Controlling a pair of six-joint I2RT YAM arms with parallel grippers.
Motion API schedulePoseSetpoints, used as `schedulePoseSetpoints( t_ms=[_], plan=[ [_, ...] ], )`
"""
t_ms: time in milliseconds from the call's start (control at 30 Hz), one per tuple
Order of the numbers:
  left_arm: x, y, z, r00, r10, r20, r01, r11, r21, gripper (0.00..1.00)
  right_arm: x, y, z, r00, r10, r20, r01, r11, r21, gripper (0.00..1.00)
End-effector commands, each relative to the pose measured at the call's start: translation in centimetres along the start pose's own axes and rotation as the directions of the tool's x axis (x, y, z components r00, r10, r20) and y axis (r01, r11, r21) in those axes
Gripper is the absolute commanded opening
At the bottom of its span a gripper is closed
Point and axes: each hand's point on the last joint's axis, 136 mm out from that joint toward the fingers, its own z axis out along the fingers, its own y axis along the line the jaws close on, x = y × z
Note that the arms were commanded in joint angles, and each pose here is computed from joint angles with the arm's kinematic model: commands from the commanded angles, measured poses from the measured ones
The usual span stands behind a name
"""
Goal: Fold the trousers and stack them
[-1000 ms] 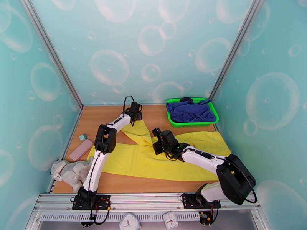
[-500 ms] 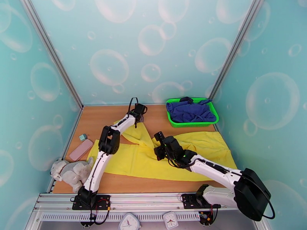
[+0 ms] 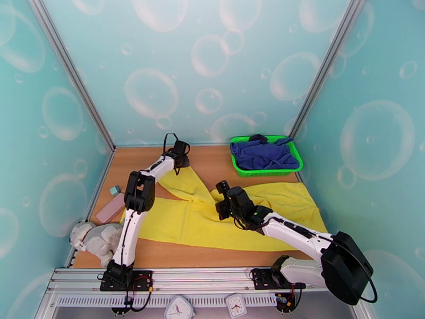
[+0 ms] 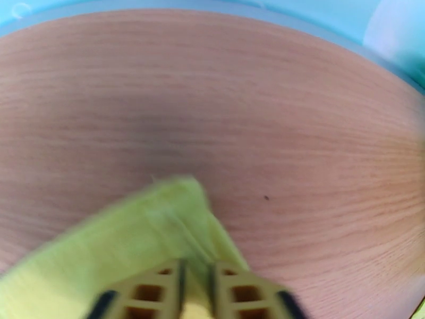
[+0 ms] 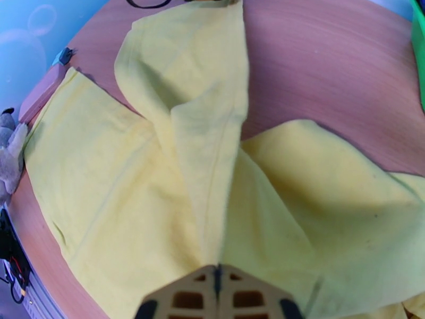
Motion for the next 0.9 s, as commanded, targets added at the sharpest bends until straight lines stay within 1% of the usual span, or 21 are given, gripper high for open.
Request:
schedulePoseSetpoints(
  t_ms=[0,100,167,267,367,467,500,533,600,633,667,700,733,867],
  plan=[
    [-0.3,-0.4,0.2,1.0,0.017,0.001,-0.017,0.999,-0.032,0.5,0.1,-0.1,-0.2,1.0,0.003,0.002,-0.003,1.0,-0.004,0.0],
    [0.5,0.8,1.4,0.999,0.034,0.004,-0.033,0.992,-0.12,0.56,0.4,-0.2,-0.2,1.0,0.005,-0.006,-0.005,1.0,-0.003,0.0],
    [1.0,0.6,2.2,0.999,0.044,-0.003,-0.044,0.992,-0.114,0.58,0.5,-0.2,-0.3,1.0,0.004,-0.011,-0.004,1.0,-0.004,0.0],
    [1.9,0.4,2.9,0.999,0.05,-0.022,-0.052,0.993,-0.102,0.58,0.4,-0.3,-0.4,1.0,0.007,-0.006,-0.007,1.0,-0.001,0.0],
    [2.6,-0.7,3.1,0.996,0.089,-0.01,-0.089,0.992,-0.087,0.58,0.4,-0.4,-0.3,1.0,0.01,-0.005,-0.01,1.0,0.001,0.0],
    [3.6,-0.8,3.8,0.994,0.104,-0.02,-0.105,0.989,-0.108,0.58,0.6,-0.6,-0.1,1.0,0.017,-0.017,-0.017,1.0,0.009,0.0],
    [4.0,-0.6,4.2,0.994,0.108,-0.033,-0.111,0.986,-0.121,0.56,0.6,-0.6,-0.1,1.0,0.018,-0.019,-0.017,1.0,0.012,0.0],
    [4.4,-0.3,4.4,0.993,0.112,-0.044,-0.117,0.984,-0.135,0.53,0.7,-0.6,-0.1,1.0,0.019,-0.018,-0.019,1.0,0.012,0.0],
    [5.0,0.2,4.6,0.991,0.117,-0.068,-0.127,0.979,-0.162,0.42,0.7,-0.8,-0.1,1.0,0.025,-0.015,-0.025,1.0,0.015,0.0],
    [5.2,0.4,4.6,0.99,0.121,-0.074,-0.132,0.976,-0.173,0.32,0.7,-0.9,-0.1,0.999,0.03,-0.011,-0.03,0.999,0.016,0.0],
    [5.2,0.7,4.3,0.99,0.123,-0.072,-0.135,0.972,-0.191,0.16,0.7,-1.1,-0.1,0.999,0.035,-0.011,-0.034,0.999,0.021,0.0],
    [5.2,1.0,4.1,0.991,0.115,-0.067,-0.126,0.972,-0.2,0.03,0.7,-1.4,-0.1,0.999,0.044,-0.011,-0.043,0.999,0.031,0.0],
    [5.2,1.2,3.8,0.992,0.106,-0.063,-0.116,0.973,-0.2,0.0,0.6,-1.9,-0.2,0.998,0.058,-0.011,-0.057,0.997,0.043,0.0],
    [4.4,1.1,2.3,0.998,0.049,-0.044,-0.054,0.992,-0.117,0.0,-0.2,-3.1,-0.4,0.995,0.103,0.013,-0.103,0.993,0.051,0.0]
  ],
)
